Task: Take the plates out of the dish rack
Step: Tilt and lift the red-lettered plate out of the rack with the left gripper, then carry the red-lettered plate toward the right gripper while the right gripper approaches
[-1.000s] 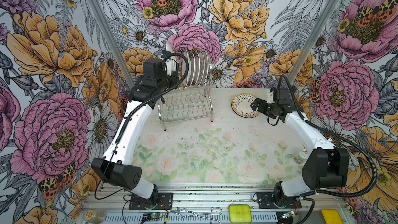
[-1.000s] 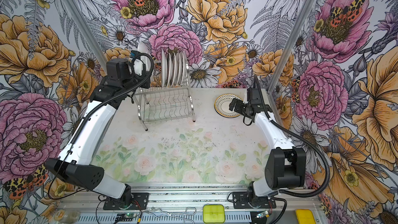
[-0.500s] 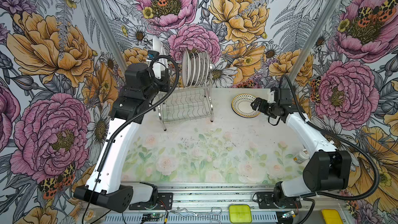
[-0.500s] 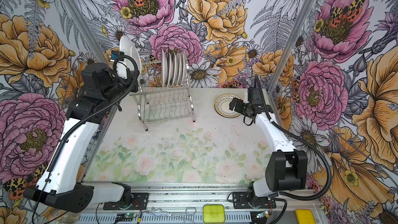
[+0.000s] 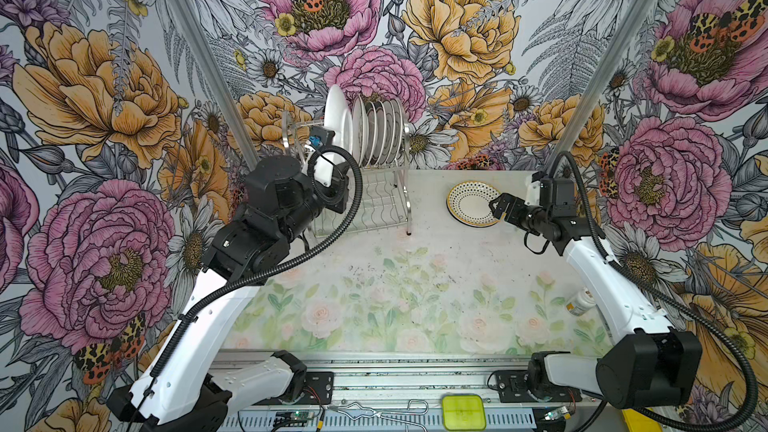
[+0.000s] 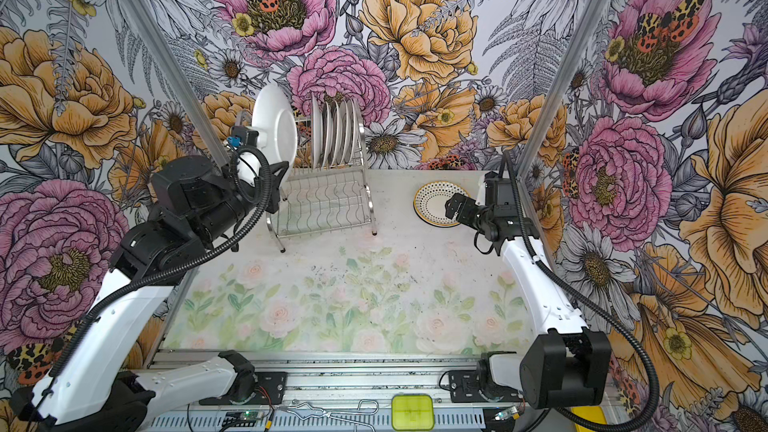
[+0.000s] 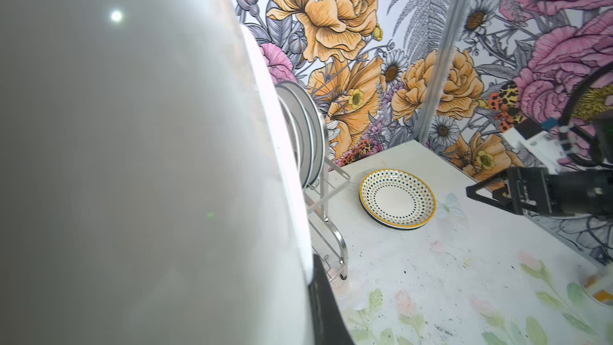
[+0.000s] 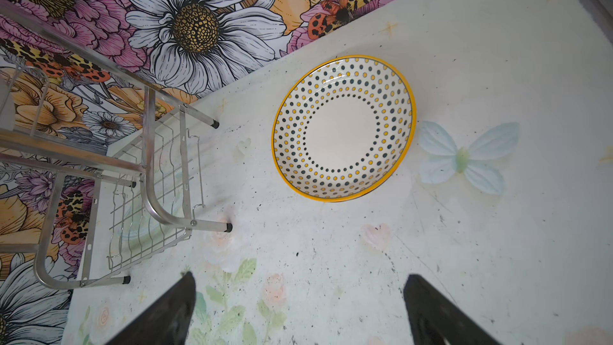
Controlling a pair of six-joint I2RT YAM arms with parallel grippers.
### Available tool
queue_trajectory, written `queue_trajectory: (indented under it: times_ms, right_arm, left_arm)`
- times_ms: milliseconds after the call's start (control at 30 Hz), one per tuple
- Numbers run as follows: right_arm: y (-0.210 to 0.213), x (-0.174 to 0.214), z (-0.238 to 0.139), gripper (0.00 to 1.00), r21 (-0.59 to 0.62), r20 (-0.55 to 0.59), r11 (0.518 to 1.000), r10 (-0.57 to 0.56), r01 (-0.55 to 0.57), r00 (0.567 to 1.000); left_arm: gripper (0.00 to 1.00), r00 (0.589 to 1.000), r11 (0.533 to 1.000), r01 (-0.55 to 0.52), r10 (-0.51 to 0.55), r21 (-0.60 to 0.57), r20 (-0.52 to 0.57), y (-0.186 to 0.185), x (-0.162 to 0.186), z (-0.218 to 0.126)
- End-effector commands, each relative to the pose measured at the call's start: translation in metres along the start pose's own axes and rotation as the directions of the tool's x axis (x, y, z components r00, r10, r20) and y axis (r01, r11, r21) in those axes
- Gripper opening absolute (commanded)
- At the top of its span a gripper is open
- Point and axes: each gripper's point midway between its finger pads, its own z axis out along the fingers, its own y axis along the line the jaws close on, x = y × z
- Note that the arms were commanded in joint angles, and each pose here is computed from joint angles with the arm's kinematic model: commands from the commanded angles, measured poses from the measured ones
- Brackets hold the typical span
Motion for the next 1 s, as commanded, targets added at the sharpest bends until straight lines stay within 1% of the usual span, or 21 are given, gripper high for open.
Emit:
queue_trajectory:
  times_ms: [0, 167, 267, 367, 500, 600, 700, 833, 967]
  right_arm:
    - [-0.005, 0.000, -0.012, 0.99, 0.018, 0.042, 0.999, 0.029, -0.030, 0.999]
    - [-0.017, 0.012, -0.016, 0.99, 0.048, 0.044, 0.996, 0.078, -0.080, 0.996]
    - [-0.029, 0.019, -0.018, 0.99, 0.082, 0.048, 0.989, 0.123, -0.126, 0.991]
    - [-0.041, 0.025, -0.020, 0.99, 0.104, 0.047, 0.979, 0.172, -0.176, 0.984]
    - [-0.048, 0.031, -0.019, 0.99, 0.109, 0.030, 0.972, 0.205, -0.207, 0.978]
    - [-0.041, 0.036, -0.016, 0.98, 0.068, -0.011, 0.974, 0.217, -0.216, 0.976]
    - [-0.026, 0.036, -0.016, 0.98, -0.003, -0.046, 0.971, 0.239, -0.239, 0.970]
    - [0.003, 0.025, -0.024, 0.95, -0.120, -0.082, 0.958, 0.250, -0.259, 0.965]
    - [0.032, 0.011, -0.040, 0.94, -0.212, -0.078, 0.946, 0.235, -0.247, 0.969]
  left_arm:
    - [0.00, 0.998, 0.998, -0.049, 0.050, -0.047, 0.025, -0.008, -0.001, -0.013]
    - [0.00, 0.995, 0.995, -0.100, 0.100, 0.015, -0.030, -0.054, 0.027, -0.009]
    - [0.00, 0.984, 0.987, -0.157, 0.158, 0.023, -0.085, -0.079, 0.050, 0.001]
    - [0.00, 0.968, 0.977, -0.212, 0.212, 0.014, -0.138, -0.096, 0.072, 0.012]
    - [0.00, 0.953, 0.971, -0.236, 0.239, 0.034, -0.186, -0.113, 0.096, 0.024]
    - [0.00, 0.936, 0.961, -0.269, 0.275, 0.058, -0.219, -0.129, 0.114, 0.034]
    - [0.00, 0.909, 0.944, -0.324, 0.329, 0.062, -0.255, -0.143, 0.132, 0.044]
    - [0.00, 0.855, 0.908, -0.413, 0.413, 0.070, -0.313, -0.163, 0.162, 0.060]
    - [0.00, 0.790, 0.862, -0.499, 0.494, 0.087, -0.364, -0.183, 0.191, 0.077]
